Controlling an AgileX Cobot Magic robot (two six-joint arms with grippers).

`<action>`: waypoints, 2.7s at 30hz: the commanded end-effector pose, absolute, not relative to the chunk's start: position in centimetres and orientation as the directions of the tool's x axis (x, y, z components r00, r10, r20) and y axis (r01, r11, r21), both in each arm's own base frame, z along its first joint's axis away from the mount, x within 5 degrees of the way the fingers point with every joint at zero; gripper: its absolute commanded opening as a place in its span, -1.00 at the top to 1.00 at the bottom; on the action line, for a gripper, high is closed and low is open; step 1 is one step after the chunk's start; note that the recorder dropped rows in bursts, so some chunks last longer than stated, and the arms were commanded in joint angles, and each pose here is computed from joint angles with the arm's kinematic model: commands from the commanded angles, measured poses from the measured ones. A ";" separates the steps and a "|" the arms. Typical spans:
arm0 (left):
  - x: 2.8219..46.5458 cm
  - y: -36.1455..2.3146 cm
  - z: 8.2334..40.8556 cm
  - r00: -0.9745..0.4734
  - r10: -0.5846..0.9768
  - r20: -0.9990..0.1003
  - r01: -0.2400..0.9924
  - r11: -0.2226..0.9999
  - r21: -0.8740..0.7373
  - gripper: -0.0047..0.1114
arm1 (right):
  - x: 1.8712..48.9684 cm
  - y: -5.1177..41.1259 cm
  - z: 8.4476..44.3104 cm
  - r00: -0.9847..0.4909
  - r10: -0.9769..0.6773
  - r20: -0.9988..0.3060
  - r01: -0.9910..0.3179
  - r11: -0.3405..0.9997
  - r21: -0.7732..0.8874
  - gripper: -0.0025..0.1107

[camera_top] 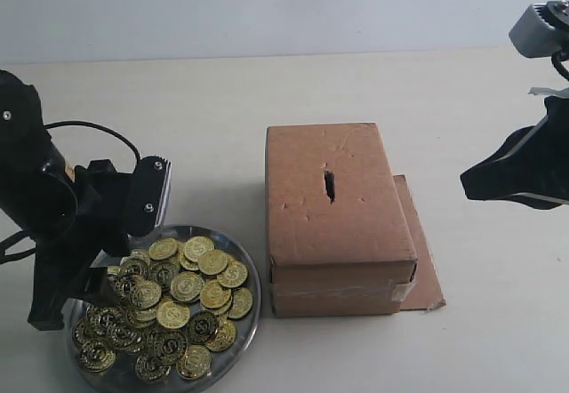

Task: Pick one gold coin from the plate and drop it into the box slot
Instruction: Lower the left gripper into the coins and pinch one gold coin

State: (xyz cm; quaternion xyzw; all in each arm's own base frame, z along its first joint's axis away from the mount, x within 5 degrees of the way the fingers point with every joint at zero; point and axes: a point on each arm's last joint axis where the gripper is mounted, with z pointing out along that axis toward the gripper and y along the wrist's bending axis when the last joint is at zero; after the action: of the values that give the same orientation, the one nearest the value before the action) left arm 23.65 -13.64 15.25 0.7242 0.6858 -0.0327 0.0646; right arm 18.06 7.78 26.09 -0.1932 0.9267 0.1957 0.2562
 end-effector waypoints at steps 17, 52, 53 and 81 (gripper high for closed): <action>22.7 -16.2 14.3 0.674 0.738 -0.024 0.737 -0.670 0.084 -0.15 | 18.1 7.9 26.6 -0.780 -0.253 -0.572 -0.467 0.844 0.263 0.96; 22.6 -17.1 12.5 0.881 0.473 0.025 0.468 -0.878 0.103 -0.15 | 18.1 7.9 26.5 -0.780 -0.255 -0.572 -0.468 0.845 0.261 0.96; 22.4 -17.2 12.4 0.884 0.467 0.023 0.463 -0.881 0.097 -0.15 | 18.1 7.9 26.5 -0.780 -0.255 -0.572 -0.468 0.845 0.261 0.96; 22.5 -17.2 11.6 0.878 0.478 0.020 0.475 -0.877 0.072 0.18 | 18.1 7.9 26.5 -0.780 -0.255 -0.572 -0.468 0.845 0.261 0.96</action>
State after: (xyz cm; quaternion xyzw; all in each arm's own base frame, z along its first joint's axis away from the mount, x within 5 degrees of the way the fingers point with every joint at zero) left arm 22.67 -17.26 11.88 0.9680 0.2467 0.0220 0.0400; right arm 18.06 7.83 26.11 -0.1910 0.9264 0.1989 0.2563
